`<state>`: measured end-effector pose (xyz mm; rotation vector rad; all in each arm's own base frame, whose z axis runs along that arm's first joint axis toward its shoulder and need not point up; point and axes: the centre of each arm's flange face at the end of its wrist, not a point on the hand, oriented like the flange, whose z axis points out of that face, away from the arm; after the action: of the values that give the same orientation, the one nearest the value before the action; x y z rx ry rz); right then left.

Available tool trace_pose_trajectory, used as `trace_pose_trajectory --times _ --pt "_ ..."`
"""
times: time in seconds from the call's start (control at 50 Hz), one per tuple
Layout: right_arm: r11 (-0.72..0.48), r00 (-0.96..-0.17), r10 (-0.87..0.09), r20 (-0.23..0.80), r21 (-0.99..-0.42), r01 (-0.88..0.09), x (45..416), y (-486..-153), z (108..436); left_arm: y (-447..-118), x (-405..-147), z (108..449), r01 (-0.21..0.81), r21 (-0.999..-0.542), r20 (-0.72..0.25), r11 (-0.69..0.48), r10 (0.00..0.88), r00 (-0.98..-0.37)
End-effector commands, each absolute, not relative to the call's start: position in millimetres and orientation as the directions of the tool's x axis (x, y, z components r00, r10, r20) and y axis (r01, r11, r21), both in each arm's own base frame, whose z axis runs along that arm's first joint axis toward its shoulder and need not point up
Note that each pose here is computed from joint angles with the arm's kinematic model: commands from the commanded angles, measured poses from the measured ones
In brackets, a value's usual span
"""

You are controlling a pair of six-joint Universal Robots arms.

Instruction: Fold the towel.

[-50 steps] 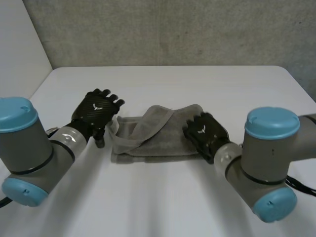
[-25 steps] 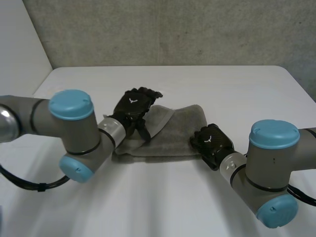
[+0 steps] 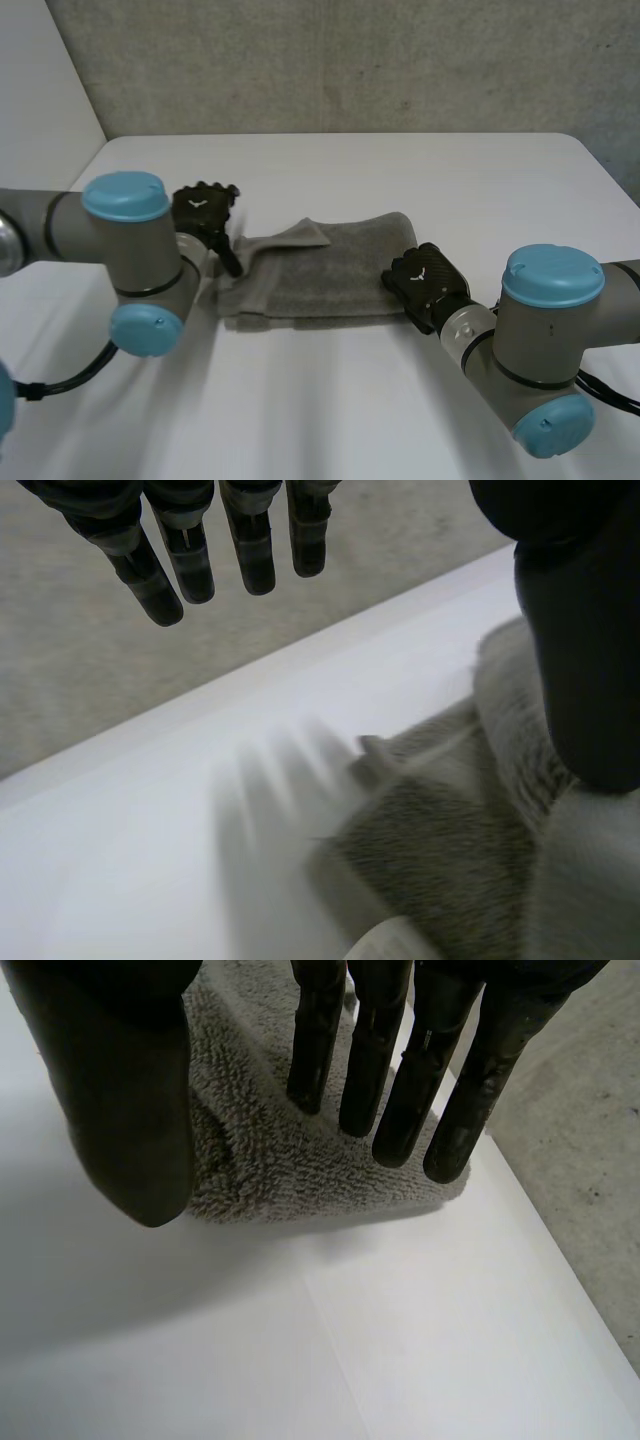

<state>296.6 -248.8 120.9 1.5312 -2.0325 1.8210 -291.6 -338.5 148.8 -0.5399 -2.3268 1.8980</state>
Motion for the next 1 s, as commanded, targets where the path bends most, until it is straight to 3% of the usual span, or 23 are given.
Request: trace_pose_trajectory --times 0.02,0.26,0.56,0.62,0.66,0.74,0.78,0.82,0.86,0.88,0.9,0.94,0.96,1.0 --pt "-0.099 -0.582 -0.636 0.507 -0.802 -0.589 297.2 -253.8 115.7 -323.0 -280.3 142.7 0.222 -0.956 -0.152 0.190 0.323 -0.934" --pt "-0.076 -0.587 -0.640 0.496 -0.801 -0.594 295.8 -257.5 106.4 -300.4 -286.5 125.5 0.254 -0.938 -0.147 0.237 0.393 -0.908" --pt "-0.049 -0.592 -0.627 0.506 -0.785 -0.618 286.9 -259.3 110.0 -279.6 -276.8 158.1 0.234 -0.951 -0.140 0.202 0.394 -0.908" --pt "-0.056 -0.580 -0.610 0.540 -0.759 -0.649 277.2 -262.2 126.9 -271.1 -272.5 164.6 0.231 -0.952 -0.138 0.198 0.396 -0.908" --pt "-0.085 -0.537 -0.569 0.623 -0.694 -0.715 261.4 -271.8 148.3 -267.7 -270.3 168.9 0.228 -0.954 -0.136 0.193 0.400 -0.907" --pt "-0.171 -0.480 -0.514 0.711 -0.633 -0.755 262.3 -284.2 167.8 -262.0 -267.0 184.4 0.209 -0.965 -0.126 0.160 0.418 -0.900" --pt "-0.223 -0.461 -0.480 0.746 -0.613 -0.758 270.7 -287.9 178.9 -262.2 -267.9 188.8 0.203 -0.968 -0.124 0.147 0.424 -0.897" --pt "-0.375 -0.409 -0.496 0.766 -0.613 -0.695 320.6 -260.1 195.6 -263.4 -268.2 191.6 0.197 -0.970 -0.122 0.139 0.424 -0.898" --pt "-0.434 -0.374 -0.516 0.771 -0.611 -0.661 341.9 -242.9 196.9 -268.3 -266.2 195.9 0.190 -0.974 -0.122 0.128 0.411 -0.903" --pt "-0.490 -0.334 -0.543 0.771 -0.614 -0.619 366.2 -222.3 192.7 -268.3 -266.2 196.0 0.189 -0.974 -0.122 0.128 0.411 -0.903" --pt "-0.491 -0.333 -0.543 0.771 -0.614 -0.619 366.5 -222.1 192.6 -270.0 -266.2 198.0 0.185 -0.975 -0.121 0.122 0.407 -0.905" --pt "-0.558 -0.238 -0.586 0.775 -0.598 -0.575 399.6 -185.2 173.6 -271.1 -266.6 199.7 0.181 -0.976 -0.119 0.118 0.405 -0.906" --pt "-0.558 -0.237 -0.586 0.775 -0.598 -0.575 399.7 -185.0 173.4 -272.3 -266.5 201.0 0.178 -0.977 -0.118 0.114 0.403 -0.908" --pt "-0.609 -0.149 -0.602 0.784 -0.572 -0.549 419.0 -156.5 152.7 -272.9 -266.8 201.9 0.174 -0.978 -0.116 0.111 0.402 -0.908"
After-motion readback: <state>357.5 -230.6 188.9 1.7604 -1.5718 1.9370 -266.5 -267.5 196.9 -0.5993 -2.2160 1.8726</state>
